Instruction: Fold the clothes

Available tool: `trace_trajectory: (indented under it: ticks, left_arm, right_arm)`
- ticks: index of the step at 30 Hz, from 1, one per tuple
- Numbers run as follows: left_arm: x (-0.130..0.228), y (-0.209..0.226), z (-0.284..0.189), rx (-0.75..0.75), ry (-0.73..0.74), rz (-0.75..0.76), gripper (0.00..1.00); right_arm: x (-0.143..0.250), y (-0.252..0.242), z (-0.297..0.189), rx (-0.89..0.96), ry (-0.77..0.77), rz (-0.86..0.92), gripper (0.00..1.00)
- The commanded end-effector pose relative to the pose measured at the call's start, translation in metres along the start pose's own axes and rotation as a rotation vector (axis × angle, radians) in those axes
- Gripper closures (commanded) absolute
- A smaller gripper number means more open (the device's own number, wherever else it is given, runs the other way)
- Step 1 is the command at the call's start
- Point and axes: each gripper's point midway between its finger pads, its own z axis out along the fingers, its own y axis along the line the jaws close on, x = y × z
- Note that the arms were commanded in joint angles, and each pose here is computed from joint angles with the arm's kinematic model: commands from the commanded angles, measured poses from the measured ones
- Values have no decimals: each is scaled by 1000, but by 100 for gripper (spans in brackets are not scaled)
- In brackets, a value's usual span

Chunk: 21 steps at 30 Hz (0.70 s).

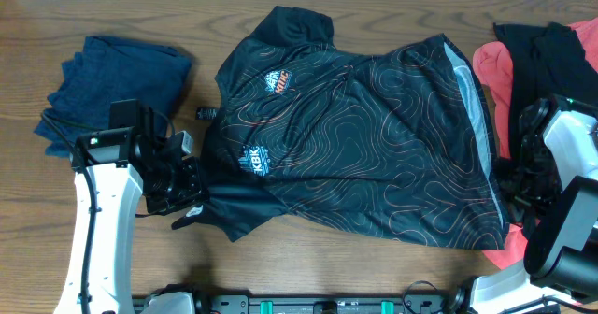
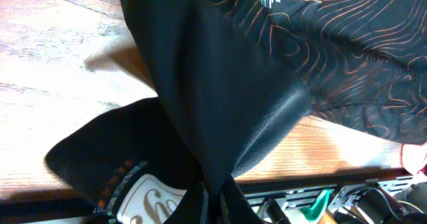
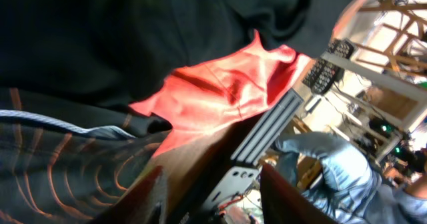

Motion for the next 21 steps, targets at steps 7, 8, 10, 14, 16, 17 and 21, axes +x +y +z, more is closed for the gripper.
trace_trajectory:
  ticks: [7,8,10,14,16,17,21]
  left_arm:
    - [0,4,2,-14,7,-21,94]
    - [0,4,2,-14,7,-21,94]
    - [0,4,2,-14,7,-21,94]
    - [0,4,2,-14,6,-21,93]
    - [0,4,2,-14,6,-21,94]
    - [0,4,2,-14,6,-21,93]
    - [0,4,2,-14,6,-21,93]
  right_arm:
    - [5,38,-1,-210,47,-153,55]
    - [8,42,-1,-231,57,-162,56]
    - [11,48,1,-257,68,-186,56]
    - [21,53,14,-259,89,-211,55]
    - [24,55,22,-256,93,-211,53]
    - [25,56,26,-256,93,-211,52]
    - [28,57,31,-255,101,-213,51]
